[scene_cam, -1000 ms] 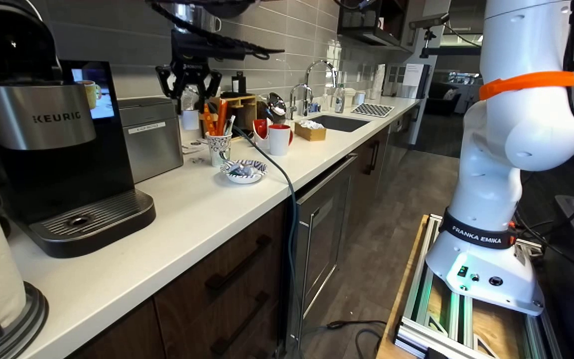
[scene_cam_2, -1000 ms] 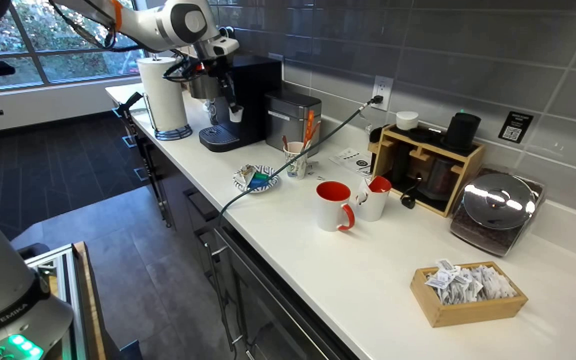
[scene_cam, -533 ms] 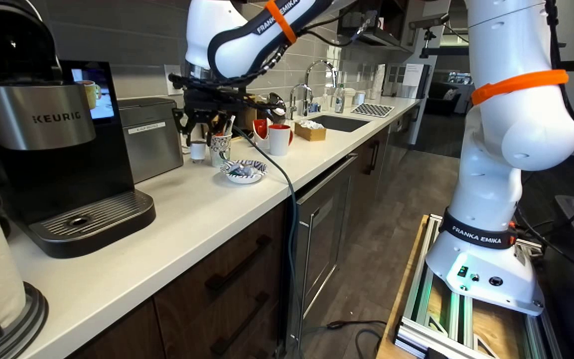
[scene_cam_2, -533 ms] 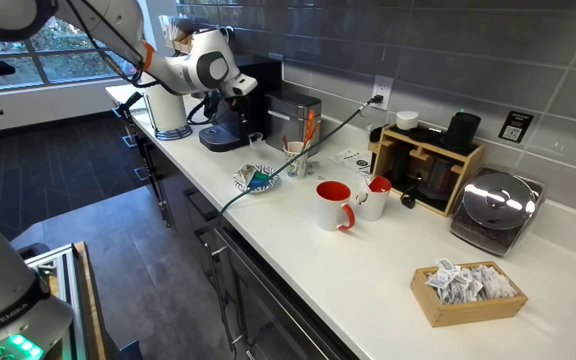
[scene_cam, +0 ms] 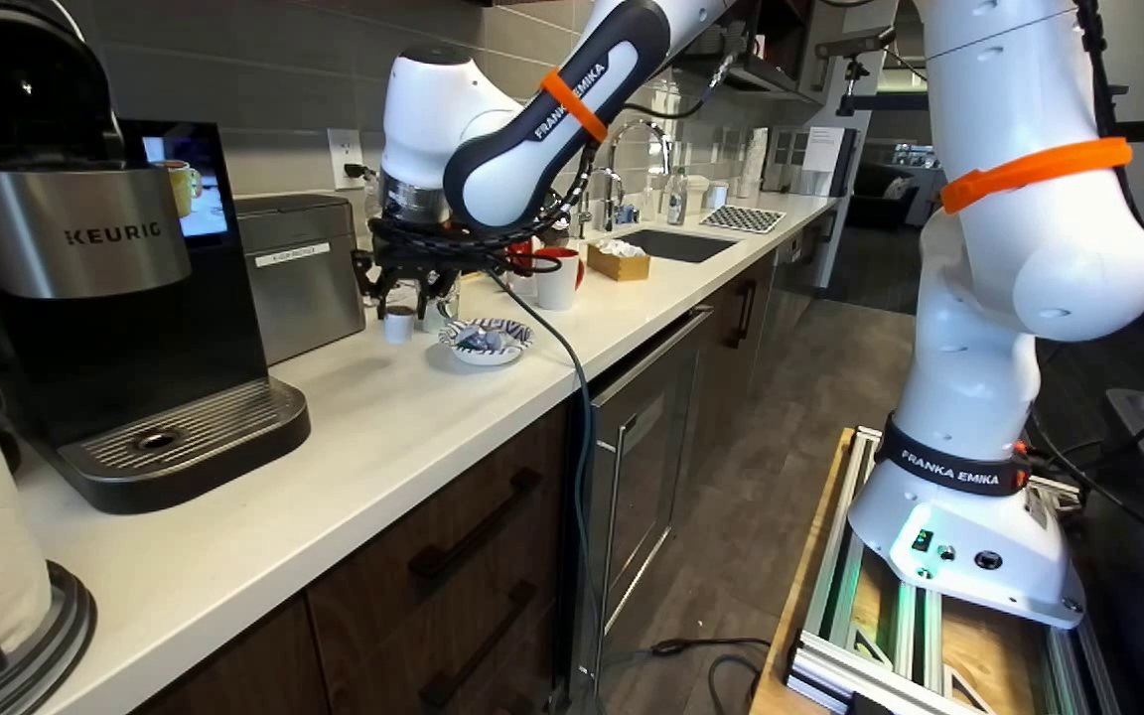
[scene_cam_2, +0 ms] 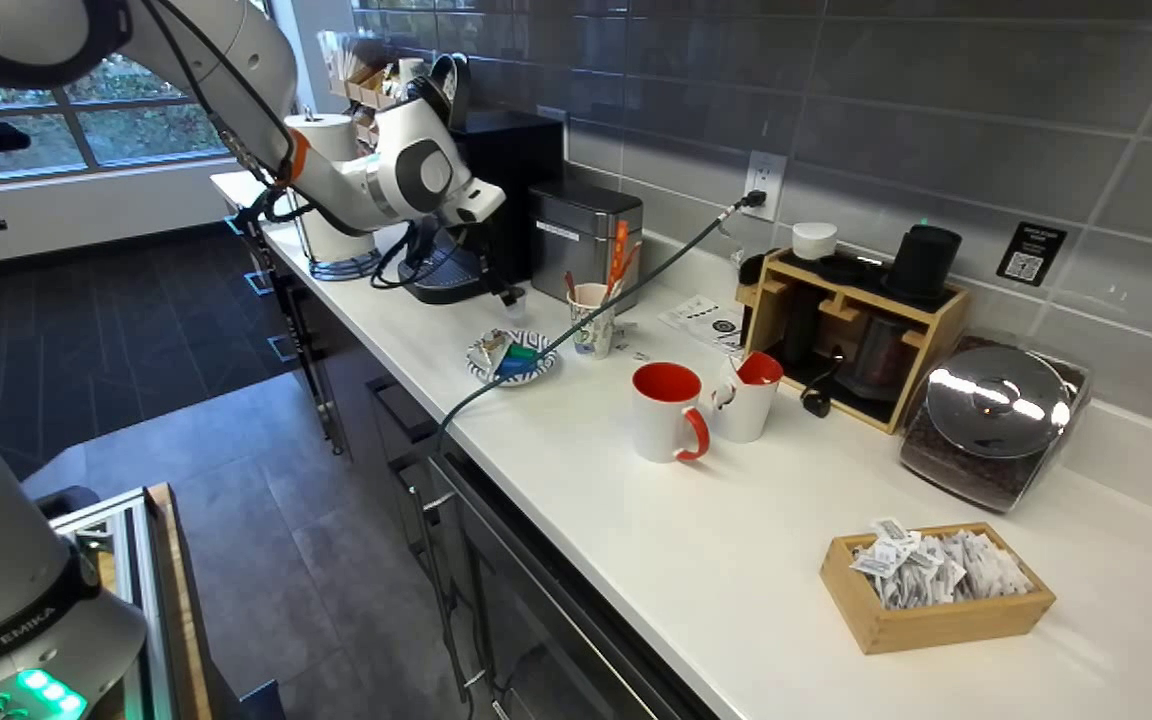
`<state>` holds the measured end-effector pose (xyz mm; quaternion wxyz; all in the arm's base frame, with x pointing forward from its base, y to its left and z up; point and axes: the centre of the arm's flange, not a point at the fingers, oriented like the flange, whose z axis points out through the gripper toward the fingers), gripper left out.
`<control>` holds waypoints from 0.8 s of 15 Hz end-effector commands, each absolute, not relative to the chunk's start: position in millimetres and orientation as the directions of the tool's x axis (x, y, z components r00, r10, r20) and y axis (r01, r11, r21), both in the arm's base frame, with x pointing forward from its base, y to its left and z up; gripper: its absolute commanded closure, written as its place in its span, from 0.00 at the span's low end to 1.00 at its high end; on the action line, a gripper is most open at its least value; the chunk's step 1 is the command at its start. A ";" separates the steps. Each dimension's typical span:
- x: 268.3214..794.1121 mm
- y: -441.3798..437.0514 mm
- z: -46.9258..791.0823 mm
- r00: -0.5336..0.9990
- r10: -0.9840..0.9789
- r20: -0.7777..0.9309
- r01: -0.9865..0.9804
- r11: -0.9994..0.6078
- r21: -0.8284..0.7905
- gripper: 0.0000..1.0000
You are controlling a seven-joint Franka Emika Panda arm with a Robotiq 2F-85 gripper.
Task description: Move the coffee pod, which is in the machine, to the table
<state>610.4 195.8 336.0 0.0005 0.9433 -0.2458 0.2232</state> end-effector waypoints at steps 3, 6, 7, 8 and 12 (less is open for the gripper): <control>598.8 230.4 315.6 0.785 -0.425 0.450 -0.448 -0.892 -0.060 0.71; 597.3 240.8 310.8 0.792 -0.406 0.456 -0.435 -0.899 -0.046 0.71; 596.8 243.0 309.2 0.794 -0.400 0.457 -0.431 -0.901 -0.040 0.71; 596.1 245.2 308.3 0.797 -0.394 0.458 -0.424 -0.905 -0.040 0.71; 595.7 248.7 305.9 0.804 -0.382 0.456 -0.415 -0.909 -0.030 0.71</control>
